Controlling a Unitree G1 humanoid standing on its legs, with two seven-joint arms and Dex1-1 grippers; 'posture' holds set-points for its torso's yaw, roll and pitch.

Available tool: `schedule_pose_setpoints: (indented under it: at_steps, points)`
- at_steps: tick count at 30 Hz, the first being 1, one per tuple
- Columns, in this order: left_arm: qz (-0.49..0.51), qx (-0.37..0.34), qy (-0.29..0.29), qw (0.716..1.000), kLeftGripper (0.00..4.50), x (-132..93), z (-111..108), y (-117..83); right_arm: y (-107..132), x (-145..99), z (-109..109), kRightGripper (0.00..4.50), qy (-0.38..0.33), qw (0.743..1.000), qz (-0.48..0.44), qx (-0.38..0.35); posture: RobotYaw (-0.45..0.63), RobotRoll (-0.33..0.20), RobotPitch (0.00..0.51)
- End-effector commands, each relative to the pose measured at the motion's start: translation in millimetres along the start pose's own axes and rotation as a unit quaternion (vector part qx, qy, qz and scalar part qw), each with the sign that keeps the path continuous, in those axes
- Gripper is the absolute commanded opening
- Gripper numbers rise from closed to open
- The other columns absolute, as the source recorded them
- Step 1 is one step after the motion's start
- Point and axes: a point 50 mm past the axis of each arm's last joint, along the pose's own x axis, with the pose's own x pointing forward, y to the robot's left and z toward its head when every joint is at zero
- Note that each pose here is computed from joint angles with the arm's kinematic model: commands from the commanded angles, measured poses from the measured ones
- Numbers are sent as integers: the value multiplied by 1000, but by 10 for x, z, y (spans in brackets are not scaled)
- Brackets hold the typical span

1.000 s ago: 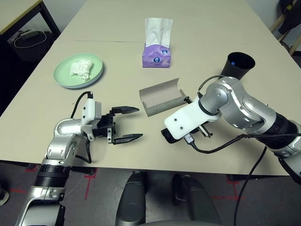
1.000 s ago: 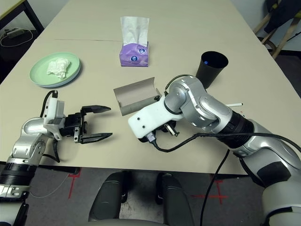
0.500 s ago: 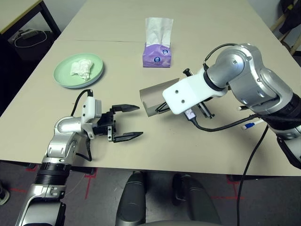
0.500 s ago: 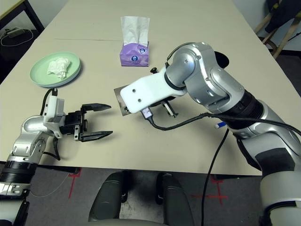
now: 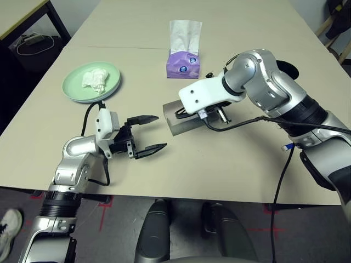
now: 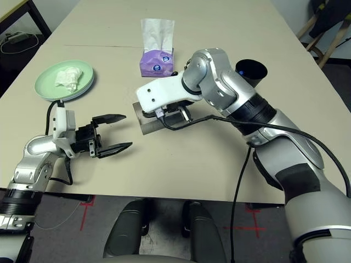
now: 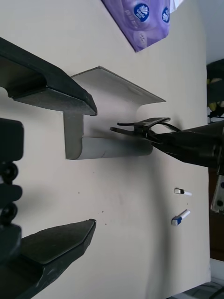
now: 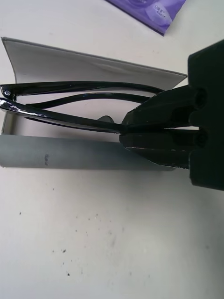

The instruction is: Organize and tidy the items on the table.

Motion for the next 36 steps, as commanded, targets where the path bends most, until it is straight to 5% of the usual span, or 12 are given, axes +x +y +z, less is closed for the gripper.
schedule_pose_setpoints:
  at_steps: [1, 36]
  points:
    - [-1, 6, 8, 1000, 4500, -12, 19, -42, -37, 14, 33, 14, 5, 1000, 0, -13, 287, 0, 186]
    - [5, 5, 4, 1000, 4500, 17, 59, -80, 126, 224, -93, 14, 18, 998, 51, 23, 306, 0, 198]
